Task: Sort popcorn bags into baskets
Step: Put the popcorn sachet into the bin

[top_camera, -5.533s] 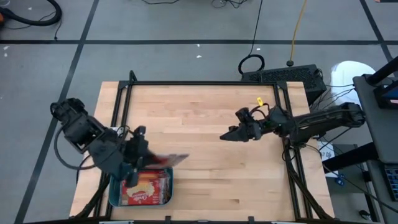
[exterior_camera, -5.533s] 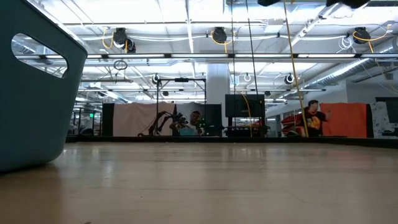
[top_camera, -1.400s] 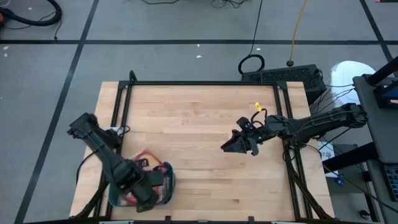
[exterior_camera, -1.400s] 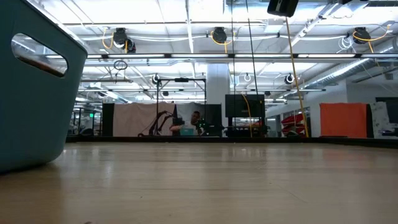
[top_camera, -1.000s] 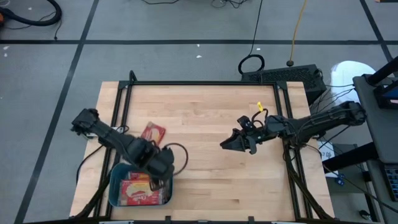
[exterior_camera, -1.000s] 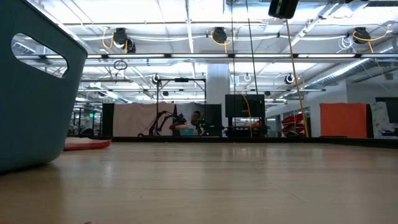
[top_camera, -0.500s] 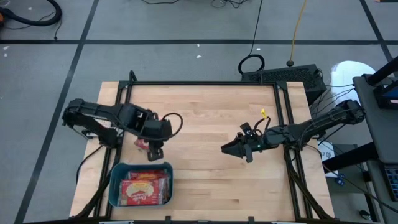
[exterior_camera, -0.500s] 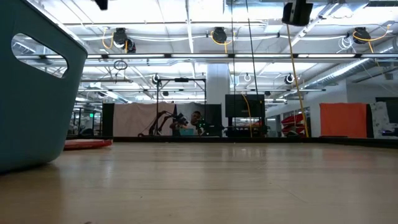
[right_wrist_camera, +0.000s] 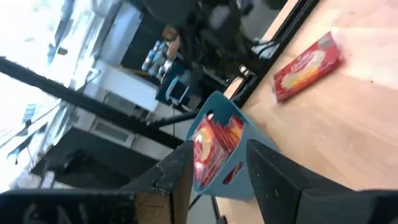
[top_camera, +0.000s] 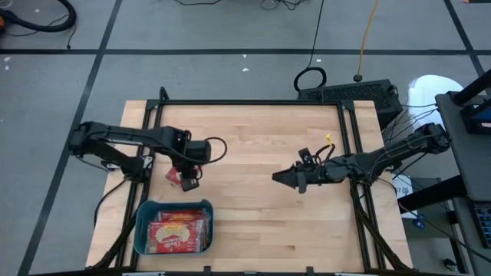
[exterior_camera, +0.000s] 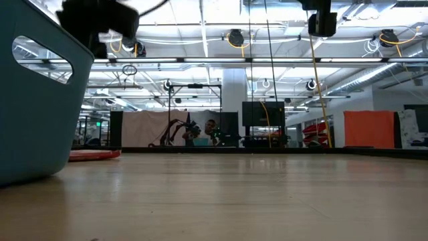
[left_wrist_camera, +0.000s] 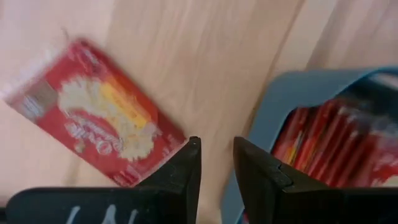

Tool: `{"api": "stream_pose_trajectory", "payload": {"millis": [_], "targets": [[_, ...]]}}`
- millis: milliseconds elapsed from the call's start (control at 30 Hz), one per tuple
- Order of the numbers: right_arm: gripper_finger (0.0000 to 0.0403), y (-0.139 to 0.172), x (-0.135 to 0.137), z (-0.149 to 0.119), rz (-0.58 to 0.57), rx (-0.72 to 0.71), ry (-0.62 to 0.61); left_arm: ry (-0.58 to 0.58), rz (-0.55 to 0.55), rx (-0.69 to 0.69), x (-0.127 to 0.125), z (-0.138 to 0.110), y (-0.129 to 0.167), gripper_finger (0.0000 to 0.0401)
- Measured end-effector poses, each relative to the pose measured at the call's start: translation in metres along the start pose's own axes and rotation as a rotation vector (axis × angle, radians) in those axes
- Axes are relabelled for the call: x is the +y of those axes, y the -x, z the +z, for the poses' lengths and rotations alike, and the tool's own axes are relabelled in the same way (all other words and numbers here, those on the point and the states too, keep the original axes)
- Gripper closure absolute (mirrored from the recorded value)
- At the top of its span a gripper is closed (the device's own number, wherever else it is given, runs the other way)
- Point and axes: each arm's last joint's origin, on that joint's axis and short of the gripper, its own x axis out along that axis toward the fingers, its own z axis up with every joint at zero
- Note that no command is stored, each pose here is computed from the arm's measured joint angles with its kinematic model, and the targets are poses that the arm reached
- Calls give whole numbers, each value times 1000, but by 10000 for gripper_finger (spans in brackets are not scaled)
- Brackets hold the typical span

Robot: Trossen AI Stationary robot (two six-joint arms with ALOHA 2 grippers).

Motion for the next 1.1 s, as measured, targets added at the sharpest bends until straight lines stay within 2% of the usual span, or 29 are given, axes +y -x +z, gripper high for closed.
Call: {"api": "stream_pose_trajectory", "payload": {"millis": [167, 300, 367, 500, 567, 700, 833, 967, 1100], "targets": [[261, -2, -4, 6, -35, -49, -45, 110, 7, 85, 18, -7, -29, 304], [261, -3, -7, 12, -60, -94, -64, 196, 34, 115, 29, -11, -39, 304], [261, -3, -9, 14, -71, -117, -66, 181, 37, 116, 32, -10, -39, 304], [261, -4, -11, 20, -84, -142, -69, 57, 31, 113, 35, -9, -39, 298], [261, -5, -13, 23, -89, -152, -71, 50, 40, 110, 36, -9, -40, 286], [261, -5, -15, 27, -100, -168, -66, 233, 113, 94, 48, -11, -52, 249], [261, -6, -17, 30, -112, -178, -74, 407, 171, 136, 62, -21, -67, 203], [261, -6, -19, 32, -118, -191, -78, 541, 129, 177, 84, -32, -89, 157], [261, -6, -20, 34, -119, -198, -96, 621, 118, 191, 105, -40, -99, 120]]}}
